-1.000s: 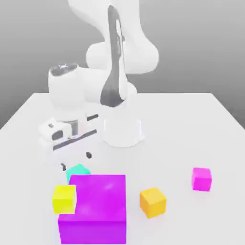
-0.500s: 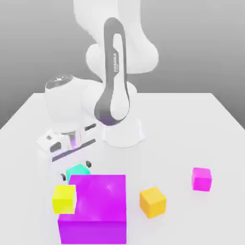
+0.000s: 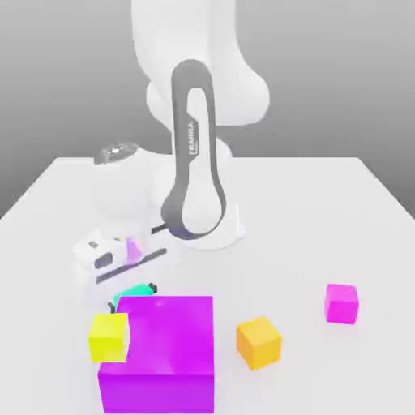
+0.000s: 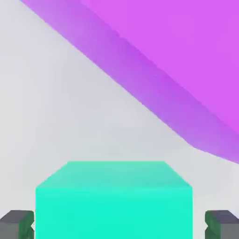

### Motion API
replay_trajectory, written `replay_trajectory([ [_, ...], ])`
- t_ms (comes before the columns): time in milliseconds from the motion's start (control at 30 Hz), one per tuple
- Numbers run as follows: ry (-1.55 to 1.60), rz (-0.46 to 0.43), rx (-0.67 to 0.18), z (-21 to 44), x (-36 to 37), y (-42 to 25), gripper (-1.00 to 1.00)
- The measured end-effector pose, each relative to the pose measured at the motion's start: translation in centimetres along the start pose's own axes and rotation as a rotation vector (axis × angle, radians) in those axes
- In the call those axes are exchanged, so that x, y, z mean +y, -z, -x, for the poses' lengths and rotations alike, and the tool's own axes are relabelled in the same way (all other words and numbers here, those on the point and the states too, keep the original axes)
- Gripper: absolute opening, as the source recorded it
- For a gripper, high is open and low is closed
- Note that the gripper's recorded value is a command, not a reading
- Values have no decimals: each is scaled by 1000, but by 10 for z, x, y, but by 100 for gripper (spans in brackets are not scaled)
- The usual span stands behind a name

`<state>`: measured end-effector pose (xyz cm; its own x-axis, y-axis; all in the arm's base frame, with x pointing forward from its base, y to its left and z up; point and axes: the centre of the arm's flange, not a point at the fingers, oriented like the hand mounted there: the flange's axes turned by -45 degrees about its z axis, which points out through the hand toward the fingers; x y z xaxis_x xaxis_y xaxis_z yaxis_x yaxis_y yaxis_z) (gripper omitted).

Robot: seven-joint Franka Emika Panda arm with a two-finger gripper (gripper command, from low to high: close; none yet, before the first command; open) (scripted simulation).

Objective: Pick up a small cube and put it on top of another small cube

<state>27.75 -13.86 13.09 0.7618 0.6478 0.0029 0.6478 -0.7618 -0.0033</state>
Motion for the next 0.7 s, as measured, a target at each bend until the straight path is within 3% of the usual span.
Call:
replay_trajectory([
  [700,0,-48,31,-4,14,31,-100],
])
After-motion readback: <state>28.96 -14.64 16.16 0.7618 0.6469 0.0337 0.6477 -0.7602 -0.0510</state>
